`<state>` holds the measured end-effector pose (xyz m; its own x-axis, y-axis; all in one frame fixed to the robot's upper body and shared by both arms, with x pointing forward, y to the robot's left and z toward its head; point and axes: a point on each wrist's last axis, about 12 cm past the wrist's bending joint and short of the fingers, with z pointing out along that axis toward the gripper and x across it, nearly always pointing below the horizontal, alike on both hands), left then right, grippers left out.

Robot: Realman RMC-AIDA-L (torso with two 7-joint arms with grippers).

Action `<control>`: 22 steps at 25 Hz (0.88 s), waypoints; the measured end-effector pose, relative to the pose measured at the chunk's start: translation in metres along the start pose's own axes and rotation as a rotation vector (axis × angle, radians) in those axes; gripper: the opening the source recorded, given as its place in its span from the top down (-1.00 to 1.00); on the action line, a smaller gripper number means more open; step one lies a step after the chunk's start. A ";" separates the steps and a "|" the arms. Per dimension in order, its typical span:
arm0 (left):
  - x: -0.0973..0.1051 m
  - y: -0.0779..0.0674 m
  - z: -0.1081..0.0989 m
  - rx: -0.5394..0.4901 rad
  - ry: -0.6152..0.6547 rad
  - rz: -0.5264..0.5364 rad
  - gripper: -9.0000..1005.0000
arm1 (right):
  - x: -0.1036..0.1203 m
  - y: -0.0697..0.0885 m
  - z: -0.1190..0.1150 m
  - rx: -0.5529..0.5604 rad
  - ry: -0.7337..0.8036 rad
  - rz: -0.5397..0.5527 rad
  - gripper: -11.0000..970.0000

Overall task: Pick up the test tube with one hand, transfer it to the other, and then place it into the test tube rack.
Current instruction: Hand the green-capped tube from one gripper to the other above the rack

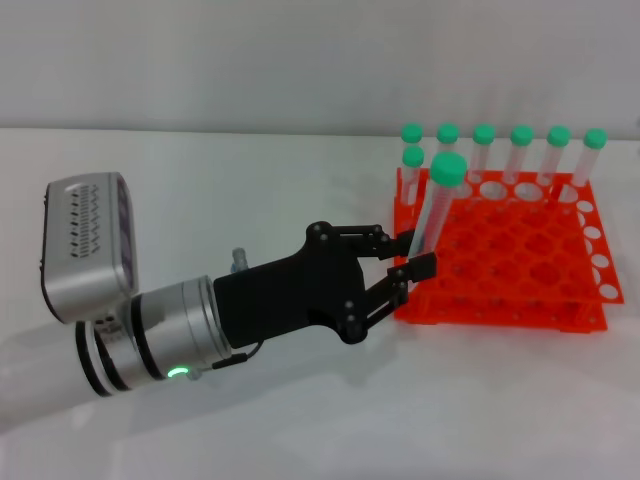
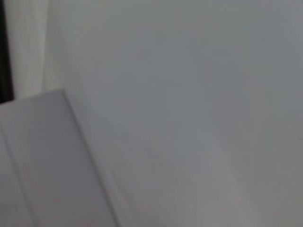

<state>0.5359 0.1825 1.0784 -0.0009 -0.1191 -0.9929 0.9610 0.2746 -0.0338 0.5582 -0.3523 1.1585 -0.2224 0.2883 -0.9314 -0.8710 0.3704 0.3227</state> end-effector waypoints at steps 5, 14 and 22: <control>0.005 -0.004 0.004 -0.021 -0.006 -0.006 0.57 | 0.012 -0.002 0.039 -0.064 0.099 0.007 -0.68; 0.009 -0.004 0.003 -0.052 0.001 -0.007 0.57 | 0.017 0.004 0.059 -0.136 0.135 -0.027 -0.67; 0.011 -0.002 0.003 -0.070 0.020 -0.008 0.57 | 0.031 0.016 0.078 -0.200 0.119 -0.046 -0.66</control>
<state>0.5344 0.1781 1.0678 -0.0150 -0.1023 -0.9946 0.9391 0.3400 -0.0492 0.5717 -0.2692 1.1482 -0.2199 0.1647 -0.9615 -0.9484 0.1948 0.2502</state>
